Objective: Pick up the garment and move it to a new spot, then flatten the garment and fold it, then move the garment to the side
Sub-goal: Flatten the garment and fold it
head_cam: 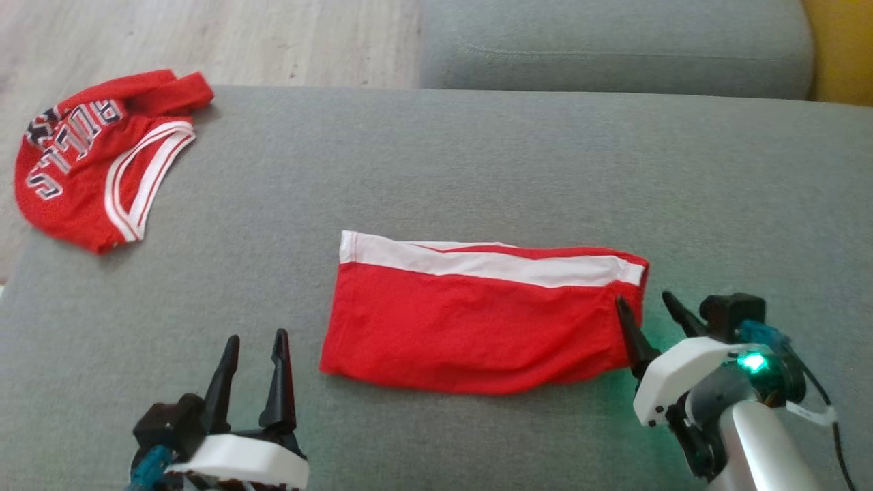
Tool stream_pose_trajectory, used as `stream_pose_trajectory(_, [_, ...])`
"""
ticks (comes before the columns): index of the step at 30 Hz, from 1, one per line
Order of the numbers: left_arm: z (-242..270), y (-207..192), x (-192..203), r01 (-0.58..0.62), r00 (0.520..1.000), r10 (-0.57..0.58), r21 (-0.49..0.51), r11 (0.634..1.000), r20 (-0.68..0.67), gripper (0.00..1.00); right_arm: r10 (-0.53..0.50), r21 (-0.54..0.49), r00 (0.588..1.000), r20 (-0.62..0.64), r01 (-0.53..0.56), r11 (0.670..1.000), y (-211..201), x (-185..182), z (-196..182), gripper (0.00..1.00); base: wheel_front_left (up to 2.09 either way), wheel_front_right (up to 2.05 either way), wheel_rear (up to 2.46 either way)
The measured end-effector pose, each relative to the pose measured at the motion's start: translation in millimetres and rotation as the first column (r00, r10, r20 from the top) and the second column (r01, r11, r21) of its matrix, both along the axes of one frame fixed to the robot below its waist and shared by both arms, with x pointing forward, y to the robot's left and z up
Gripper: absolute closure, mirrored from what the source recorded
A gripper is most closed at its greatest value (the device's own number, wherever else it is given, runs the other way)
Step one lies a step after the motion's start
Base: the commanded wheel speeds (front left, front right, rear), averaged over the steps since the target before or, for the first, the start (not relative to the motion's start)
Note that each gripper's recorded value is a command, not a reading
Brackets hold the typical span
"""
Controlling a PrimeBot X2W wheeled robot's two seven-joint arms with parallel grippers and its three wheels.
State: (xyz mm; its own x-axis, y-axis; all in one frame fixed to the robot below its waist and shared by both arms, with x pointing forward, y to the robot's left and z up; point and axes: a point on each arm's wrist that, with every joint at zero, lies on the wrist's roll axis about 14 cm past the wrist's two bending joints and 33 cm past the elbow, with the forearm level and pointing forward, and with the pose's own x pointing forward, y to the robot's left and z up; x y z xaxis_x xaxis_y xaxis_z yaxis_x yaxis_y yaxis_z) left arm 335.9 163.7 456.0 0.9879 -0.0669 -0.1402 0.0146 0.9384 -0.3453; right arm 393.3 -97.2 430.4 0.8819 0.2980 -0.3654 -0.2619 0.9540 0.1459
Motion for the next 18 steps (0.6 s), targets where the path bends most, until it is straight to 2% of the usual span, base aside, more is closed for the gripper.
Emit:
stream_pose_trajectory(7, [-8.8,6.4,-7.7,-0.035,0.999,0.035,-0.014,0.999,-0.025,0.0,0.046,-0.049,0.974,-0.22,-0.058,0.997,10.4,-12.9,-52.4,0.0,0.0,0.0,0.0])
stream_pose_trajectory(12, [-13.2,6.6,-10.5,-0.042,0.999,0.041,-0.016,0.999,-0.035,0.0,0.087,-0.006,0.959,-0.27,-0.092,0.996,28.8,-8.9,-58.9,0.0,0.0,0.0,0.0])
stream_pose_trajectory(13, [-13.9,5.7,-10.6,-0.042,0.998,0.041,-0.018,0.999,-0.037,0.0,0.091,-0.005,0.958,-0.273,-0.096,0.995,30.5,-7.0,-58.8,0.22,0.0,0.0,0.0])
stream_pose_trajectory(14, [-14.5,3.5,-10.6,-0.034,0.999,0.033,-0.02,0.999,-0.037,0.0,0.097,-0.004,0.955,-0.279,-0.102,0.995,32.3,-5.6,-58.9,0.52,0.0,0.0,0.0])
stream_pose_trajectory(15, [-15.3,1.6,-10.3,-0.032,0.999,0.031,-0.023,0.999,-0.039,0.0,0.1,0.005,0.954,-0.284,-0.103,0.995,34.2,-5.0,-58.8,0.64,0.0,0.0,0.0])
stream_pose_trajectory(16, [-15.5,-1.0,-9.8,-0.023,0.999,0.022,-0.028,0.999,-0.039,0.0,0.102,0.014,0.951,-0.292,-0.103,0.995,35.4,-5.0,-59.1,0.91,0.0,0.0,0.0])
stream_pose_trajectory(17, [-16.1,-3.0,-9.4,-0.017,0.999,0.016,-0.025,1.0,-0.04,0.0,0.104,0.024,0.949,-0.297,-0.101,0.995,36.4,-5.1,-59.0,1.0,0.0,0.0,0.0])
stream_pose_trajectory(18, [-16.5,-4.7,-8.6,-0.011,0.999,0.01,-0.024,1.0,-0.041,0.0,0.103,0.033,0.948,-0.303,-0.097,0.995,36.7,-5.3,-59.1,1.0,0.0,0.0,0.0])
